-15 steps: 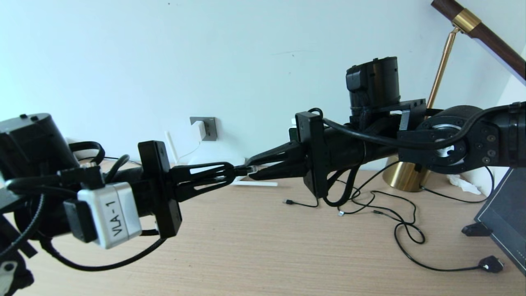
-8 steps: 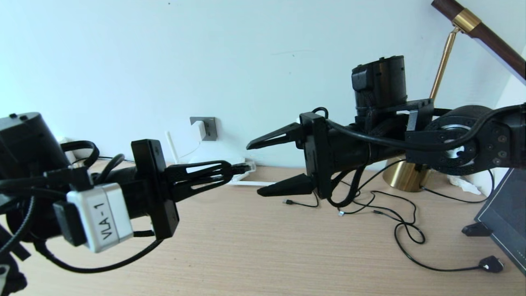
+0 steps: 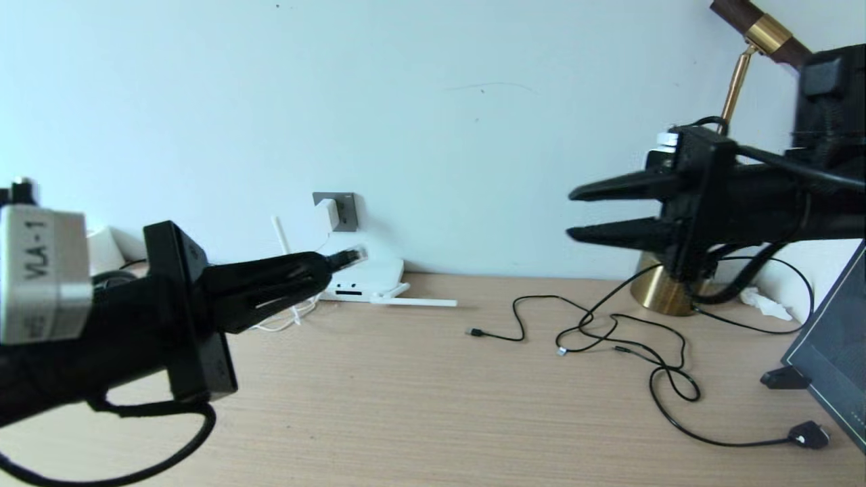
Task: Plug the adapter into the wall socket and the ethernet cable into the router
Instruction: Align cable and router interface
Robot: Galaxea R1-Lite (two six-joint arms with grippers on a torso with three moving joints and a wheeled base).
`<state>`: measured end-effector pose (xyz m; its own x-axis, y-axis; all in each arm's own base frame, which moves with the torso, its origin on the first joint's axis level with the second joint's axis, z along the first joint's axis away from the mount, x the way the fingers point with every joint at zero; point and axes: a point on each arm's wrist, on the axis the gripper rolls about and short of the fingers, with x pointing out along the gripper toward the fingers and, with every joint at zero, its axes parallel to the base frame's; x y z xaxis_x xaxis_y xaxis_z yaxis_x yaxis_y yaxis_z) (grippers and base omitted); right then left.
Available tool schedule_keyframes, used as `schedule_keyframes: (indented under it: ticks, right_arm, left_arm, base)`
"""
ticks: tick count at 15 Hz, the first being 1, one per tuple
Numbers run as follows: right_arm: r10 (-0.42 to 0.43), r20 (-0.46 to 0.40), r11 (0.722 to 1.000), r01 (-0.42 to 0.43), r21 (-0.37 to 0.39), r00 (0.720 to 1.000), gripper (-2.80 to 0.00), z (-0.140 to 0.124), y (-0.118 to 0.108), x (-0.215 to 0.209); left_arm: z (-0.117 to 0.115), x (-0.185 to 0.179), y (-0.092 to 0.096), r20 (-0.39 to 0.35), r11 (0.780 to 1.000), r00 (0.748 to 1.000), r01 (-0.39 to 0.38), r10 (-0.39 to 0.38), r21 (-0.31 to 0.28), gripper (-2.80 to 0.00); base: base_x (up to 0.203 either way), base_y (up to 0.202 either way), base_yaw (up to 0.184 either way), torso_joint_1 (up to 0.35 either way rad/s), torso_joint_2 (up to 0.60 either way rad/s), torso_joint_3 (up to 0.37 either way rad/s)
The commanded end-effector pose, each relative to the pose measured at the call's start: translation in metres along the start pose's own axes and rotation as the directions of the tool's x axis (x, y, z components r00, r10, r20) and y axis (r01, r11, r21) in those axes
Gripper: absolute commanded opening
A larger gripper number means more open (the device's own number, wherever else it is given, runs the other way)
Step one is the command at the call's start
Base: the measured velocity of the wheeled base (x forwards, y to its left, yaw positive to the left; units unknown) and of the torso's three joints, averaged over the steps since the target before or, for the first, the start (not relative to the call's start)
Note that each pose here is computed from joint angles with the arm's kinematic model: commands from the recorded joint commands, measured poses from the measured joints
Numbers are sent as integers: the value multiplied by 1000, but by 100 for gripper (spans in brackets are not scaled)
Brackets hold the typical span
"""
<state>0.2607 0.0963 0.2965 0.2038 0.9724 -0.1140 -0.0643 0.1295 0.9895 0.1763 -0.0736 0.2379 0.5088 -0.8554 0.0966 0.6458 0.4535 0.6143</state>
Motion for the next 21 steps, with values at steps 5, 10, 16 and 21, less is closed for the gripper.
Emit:
schedule_keyframes:
  ticks: [5, 10, 16, 21]
  right_arm:
    - [-18, 431, 939, 164, -302, 902, -280, -72, -4, -117]
    - [-97, 460, 896, 279, -345, 883, -280, -90, -43, -124]
    - [5, 125, 905, 49, -423, 992, -280, -104, -84, -108]
    - [6, 114, 904, 43, -425, 993, -280, -125, -93, -107]
  left_arm:
    - [17, -36, -11, -254, 749, 929, -369, 270, -550, -280]
    - [-2, -37, -16, -398, 633, 849, -525, 348, -568, -280]
    - [-20, -50, -34, -537, 544, 736, -671, 412, -503, -280]
    - [-28, -54, -34, -592, 492, 655, -751, 470, -440, -280]
  base:
    - [0, 0, 0, 0, 0, 0]
    - [0, 0, 0, 0, 0, 0]
    - [0, 0, 0, 0, 0, 0]
    - [0, 0, 0, 0, 0, 0]
